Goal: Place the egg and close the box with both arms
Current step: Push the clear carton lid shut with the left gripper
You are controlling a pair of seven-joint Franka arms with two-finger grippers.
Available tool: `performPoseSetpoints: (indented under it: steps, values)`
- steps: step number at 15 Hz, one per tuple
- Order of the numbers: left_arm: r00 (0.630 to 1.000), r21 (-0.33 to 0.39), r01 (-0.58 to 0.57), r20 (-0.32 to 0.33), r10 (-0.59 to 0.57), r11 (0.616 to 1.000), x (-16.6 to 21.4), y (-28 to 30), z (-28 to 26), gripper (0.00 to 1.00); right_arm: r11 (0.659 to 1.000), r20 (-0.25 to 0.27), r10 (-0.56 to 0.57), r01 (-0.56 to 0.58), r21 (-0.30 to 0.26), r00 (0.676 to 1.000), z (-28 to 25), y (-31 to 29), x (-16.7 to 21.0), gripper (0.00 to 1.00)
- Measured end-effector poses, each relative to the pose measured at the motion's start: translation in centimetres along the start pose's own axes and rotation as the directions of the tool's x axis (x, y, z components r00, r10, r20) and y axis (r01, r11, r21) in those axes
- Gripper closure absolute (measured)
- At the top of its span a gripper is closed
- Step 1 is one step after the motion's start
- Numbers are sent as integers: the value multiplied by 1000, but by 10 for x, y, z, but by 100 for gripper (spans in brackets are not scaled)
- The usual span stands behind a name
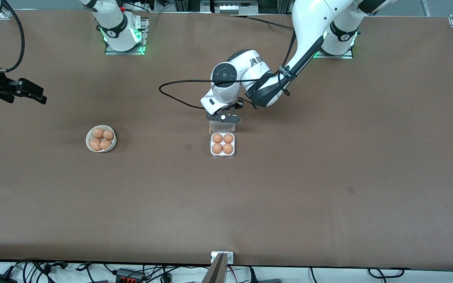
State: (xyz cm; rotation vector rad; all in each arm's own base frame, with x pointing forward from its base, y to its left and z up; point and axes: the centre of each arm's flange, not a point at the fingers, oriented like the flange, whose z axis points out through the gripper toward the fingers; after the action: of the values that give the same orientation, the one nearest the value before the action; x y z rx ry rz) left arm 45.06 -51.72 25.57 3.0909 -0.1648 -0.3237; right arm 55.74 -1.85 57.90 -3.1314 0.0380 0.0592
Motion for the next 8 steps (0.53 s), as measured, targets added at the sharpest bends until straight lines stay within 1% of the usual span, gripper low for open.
performPoseSetpoints:
  steps: [3,6,8]
  values:
    - [1000,-17,17,-2,-18,1000,15,-1,2,99,1000,-3,0,0,0,1000,-1,0,0,0]
    - [1000,-35,28,0,-28,999,27,2,7,99,1000,-26,0,0,0,1000,-3,0,3,0]
    - [999,-52,36,-9,-37,998,36,3,3,99,1000,-29,-2,2,0,1000,-3,-1,3,0]
